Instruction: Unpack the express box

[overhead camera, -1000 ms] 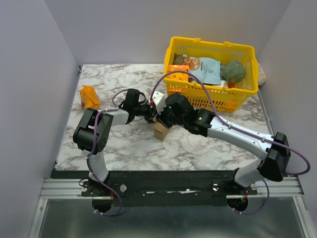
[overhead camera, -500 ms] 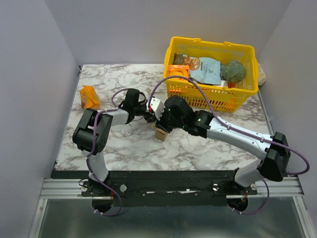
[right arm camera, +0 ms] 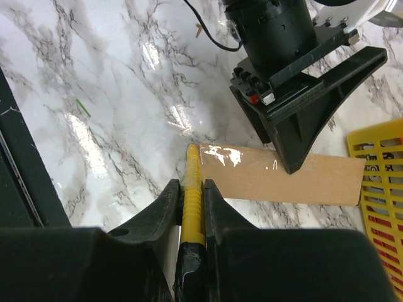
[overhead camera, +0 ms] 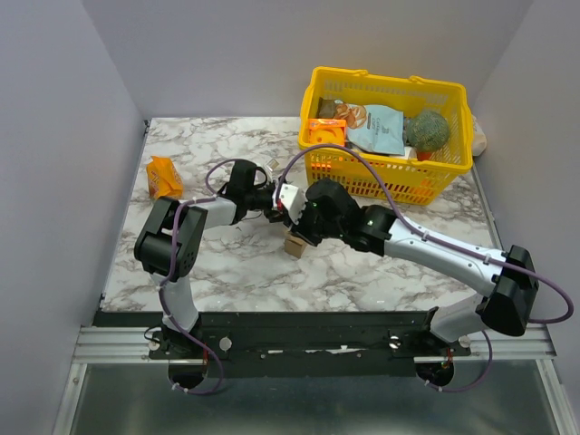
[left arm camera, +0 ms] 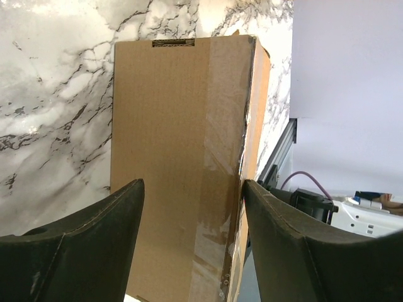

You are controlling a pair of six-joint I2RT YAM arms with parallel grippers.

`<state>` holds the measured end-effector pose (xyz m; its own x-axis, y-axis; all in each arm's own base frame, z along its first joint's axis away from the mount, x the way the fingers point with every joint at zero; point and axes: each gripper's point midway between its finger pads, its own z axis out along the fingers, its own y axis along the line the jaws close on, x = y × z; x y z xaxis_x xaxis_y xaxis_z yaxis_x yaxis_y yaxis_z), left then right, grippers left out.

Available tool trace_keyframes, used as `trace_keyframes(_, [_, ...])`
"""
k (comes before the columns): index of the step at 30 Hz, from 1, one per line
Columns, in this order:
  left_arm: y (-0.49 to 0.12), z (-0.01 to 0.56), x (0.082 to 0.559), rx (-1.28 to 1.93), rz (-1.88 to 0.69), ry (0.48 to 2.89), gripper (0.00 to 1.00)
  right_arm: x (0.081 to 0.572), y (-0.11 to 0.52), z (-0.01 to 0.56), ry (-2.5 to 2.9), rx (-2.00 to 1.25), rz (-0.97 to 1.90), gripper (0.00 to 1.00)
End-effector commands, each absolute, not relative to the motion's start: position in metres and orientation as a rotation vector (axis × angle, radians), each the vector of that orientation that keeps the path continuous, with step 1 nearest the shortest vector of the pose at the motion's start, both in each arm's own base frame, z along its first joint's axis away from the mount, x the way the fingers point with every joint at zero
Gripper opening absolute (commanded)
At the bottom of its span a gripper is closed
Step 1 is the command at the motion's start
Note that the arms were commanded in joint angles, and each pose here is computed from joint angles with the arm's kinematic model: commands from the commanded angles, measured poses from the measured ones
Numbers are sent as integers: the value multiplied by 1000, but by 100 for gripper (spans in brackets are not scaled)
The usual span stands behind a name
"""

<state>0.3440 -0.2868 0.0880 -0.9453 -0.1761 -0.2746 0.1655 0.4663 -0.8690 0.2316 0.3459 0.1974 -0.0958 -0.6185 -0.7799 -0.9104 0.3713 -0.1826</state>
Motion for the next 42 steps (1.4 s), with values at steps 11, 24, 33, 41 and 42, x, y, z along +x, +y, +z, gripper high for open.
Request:
trace_keyframes(11, [-273, 40, 335, -44, -1309, 2535, 73, 228, 338, 190, 1803, -1347, 418, 0])
trace_keyframes(24, [-272, 37, 334, -48, -1303, 2547, 73, 239, 342, 188, 1803, -1314, 382, 0])
trace_keyframes(33, [-272, 35, 334, -54, -1305, 2554, 73, 238, 345, 186, 1812, -1323, 392, 0])
trace_keyframes(41, [-273, 35, 334, -55, -1308, 2554, 73, 243, 346, 179, 1825, -1319, 364, 0])
trace_keyframes(42, [-273, 35, 334, -57, -1308, 2555, 73, 244, 346, 179, 1824, -1321, 363, 0])
